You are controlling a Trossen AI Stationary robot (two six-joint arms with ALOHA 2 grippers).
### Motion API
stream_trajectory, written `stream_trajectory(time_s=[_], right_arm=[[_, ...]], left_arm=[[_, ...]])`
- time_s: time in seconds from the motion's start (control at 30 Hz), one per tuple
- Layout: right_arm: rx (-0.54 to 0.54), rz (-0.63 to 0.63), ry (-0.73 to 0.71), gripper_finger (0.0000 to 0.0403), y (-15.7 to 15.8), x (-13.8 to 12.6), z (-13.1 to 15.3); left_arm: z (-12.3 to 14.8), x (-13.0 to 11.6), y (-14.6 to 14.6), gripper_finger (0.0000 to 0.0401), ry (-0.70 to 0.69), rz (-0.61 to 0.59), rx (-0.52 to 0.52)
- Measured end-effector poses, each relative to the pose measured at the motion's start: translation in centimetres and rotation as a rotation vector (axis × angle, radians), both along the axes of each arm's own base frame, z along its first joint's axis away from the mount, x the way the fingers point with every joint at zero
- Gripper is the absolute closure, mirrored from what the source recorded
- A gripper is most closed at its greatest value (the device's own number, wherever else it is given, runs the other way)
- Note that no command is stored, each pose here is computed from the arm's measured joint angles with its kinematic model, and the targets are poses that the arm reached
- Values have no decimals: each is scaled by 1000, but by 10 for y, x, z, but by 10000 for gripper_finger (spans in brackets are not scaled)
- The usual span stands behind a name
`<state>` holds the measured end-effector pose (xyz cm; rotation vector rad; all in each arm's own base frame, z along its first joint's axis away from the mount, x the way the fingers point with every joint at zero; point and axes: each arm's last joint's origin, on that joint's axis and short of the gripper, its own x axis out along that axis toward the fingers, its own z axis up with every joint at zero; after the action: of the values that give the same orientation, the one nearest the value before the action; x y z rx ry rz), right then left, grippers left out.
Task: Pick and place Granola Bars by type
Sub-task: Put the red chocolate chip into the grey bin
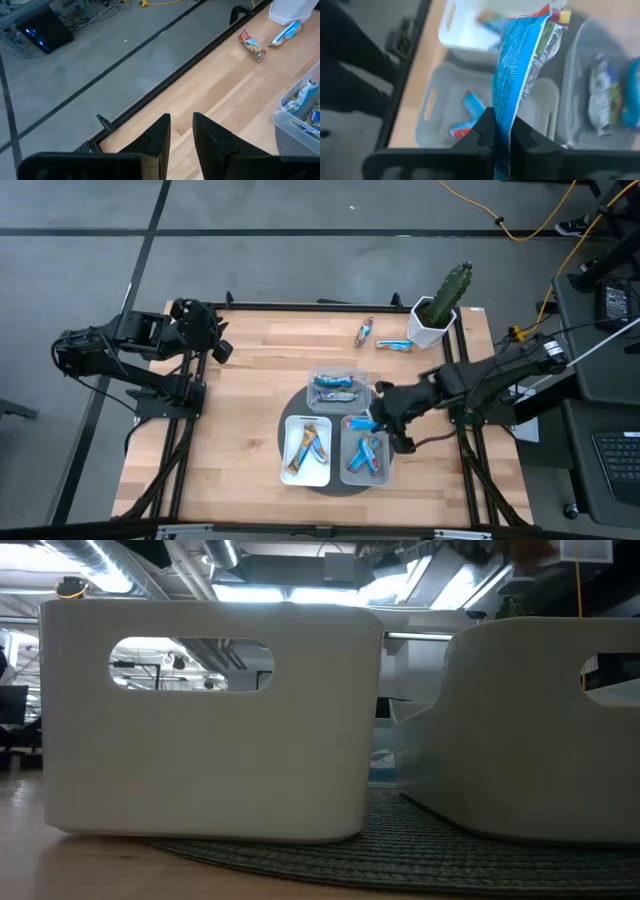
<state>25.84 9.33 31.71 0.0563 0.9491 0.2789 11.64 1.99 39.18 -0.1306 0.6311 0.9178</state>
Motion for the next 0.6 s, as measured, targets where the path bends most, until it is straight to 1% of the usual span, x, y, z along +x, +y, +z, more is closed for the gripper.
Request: stream_trajectory(time_s=[0.13,0.23,0.33,0.4,0.5,0.6], right_arm=[[-22,23,64,386,9,4,-30],[-67,31,118,372,15,6,-52],[-123,84,165,368,21,11,-69],[-150,129,176,375,25,15,-77],[-146,191,221,387,29,20,-90],[-132,207,252,386,31,23,-98]], left_arm=[[-5,2,-1,327,23,-19,-18],[-10,3,-1,327,39,-37,-42],[-12,4,-2,327,50,-48,-57],[-11,3,-2,327,49,-48,-56],[-11,2,-2,327,46,-48,-56],[-11,2,-2,327,44,-53,-63]])
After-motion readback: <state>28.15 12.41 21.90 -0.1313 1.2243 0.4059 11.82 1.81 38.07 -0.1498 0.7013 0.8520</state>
